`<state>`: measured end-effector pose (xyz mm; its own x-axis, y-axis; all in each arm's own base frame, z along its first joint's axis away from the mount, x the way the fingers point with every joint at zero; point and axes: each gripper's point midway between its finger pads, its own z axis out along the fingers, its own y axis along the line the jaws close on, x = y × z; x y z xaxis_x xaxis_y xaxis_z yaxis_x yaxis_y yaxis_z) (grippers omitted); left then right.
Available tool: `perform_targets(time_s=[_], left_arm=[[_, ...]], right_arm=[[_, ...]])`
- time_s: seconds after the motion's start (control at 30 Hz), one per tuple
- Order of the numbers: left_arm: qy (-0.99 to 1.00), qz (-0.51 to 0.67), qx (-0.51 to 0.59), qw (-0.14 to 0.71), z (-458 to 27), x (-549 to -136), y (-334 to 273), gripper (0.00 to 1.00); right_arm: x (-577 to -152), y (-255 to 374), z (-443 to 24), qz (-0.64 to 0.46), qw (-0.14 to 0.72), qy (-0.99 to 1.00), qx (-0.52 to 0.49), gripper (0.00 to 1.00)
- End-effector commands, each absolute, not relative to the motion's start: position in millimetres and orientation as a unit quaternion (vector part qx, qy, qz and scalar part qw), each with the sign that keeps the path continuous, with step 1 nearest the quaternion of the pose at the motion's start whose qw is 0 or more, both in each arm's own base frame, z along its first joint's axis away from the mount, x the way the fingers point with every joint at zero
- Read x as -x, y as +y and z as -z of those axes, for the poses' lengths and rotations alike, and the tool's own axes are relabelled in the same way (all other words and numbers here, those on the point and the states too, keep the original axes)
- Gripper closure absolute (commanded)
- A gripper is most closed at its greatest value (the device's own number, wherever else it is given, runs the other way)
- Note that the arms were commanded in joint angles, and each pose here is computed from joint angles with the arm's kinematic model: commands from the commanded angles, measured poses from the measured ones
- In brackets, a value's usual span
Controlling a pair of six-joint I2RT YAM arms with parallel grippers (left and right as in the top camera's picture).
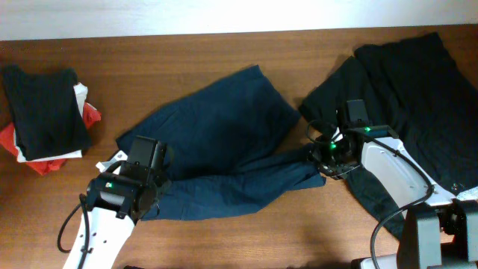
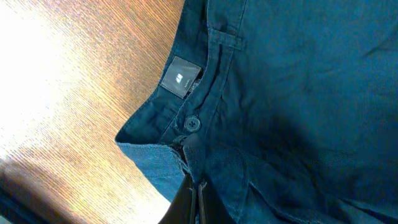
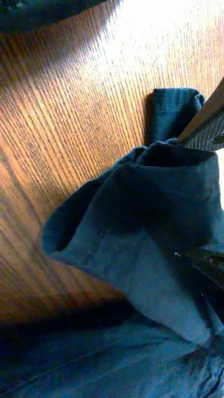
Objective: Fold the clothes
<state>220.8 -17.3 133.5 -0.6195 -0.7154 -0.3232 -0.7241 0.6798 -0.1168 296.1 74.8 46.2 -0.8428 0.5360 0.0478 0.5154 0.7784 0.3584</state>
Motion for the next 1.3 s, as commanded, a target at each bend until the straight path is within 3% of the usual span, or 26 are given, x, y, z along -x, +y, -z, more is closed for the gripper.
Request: perform_targets(time_s=[0.0, 0.07, 0.1, 0.2, 0.3, 0.4, 0.53, 1.0, 1.27], left_arm=[[0.902, -0.021, 0.394, 0.177, -133.0, -220.0, -13.9, 0.99], [0.902, -0.021, 0.394, 0.177, -133.1, -220.1, -13.9, 0.99], [0.902, -0.021, 0.394, 0.177, -133.0, -220.0, -13.9, 0.99], [0.903, -0.022, 0.39, 0.177, -133.2, -220.1, -13.7, 0.99], [0.898, -0.016, 0.393, 0.196, -144.4, -221.9, -5.8, 0.99], [0.868, -0.01, 0.445, 0.221, -156.7, -219.2, 20.0, 0.99], [0.838, 0.013, 0.488, 0.244, -161.7, -235.7, 36.5, 0.99], [0.798, -0.013, 0.515, 0.312, -130.2, -331.7, 69.8, 0.99], [0.781, 0.01, 0.496, 0.379, -109.9, -401.9, 79.9, 0.99]], right_arm=[[-295.0, 73.3, -43.1, -0.175, 0.025, 0.939, -0.295, 0.55], [-294.8, 64.5, -39.2, -0.149, 0.031, 0.942, -0.299, 0.86], [-294.3, 64.6, -38.9, -0.149, 0.03, 0.942, -0.299, 0.96], [-296.2, 76.2, -48.4, -0.183, 0.027, 0.944, -0.274, 0.96], [-322.1, 70.7, -108.1, -0.178, 0.093, 0.953, -0.228, 0.96], [-367.4, 69.5, -204.3, -0.179, 0.211, 0.951, -0.138, 0.96], [-398.3, 75.3, -253.8, -0.191, 0.299, 0.93, -0.09, 0.96], [-505.5, 149.0, -241.0, -0.217, 0.434, 0.874, 0.033, 0.96], [-553.2, 161.7, -197.2, -0.223, 0.462, 0.857, 0.039, 0.96]])
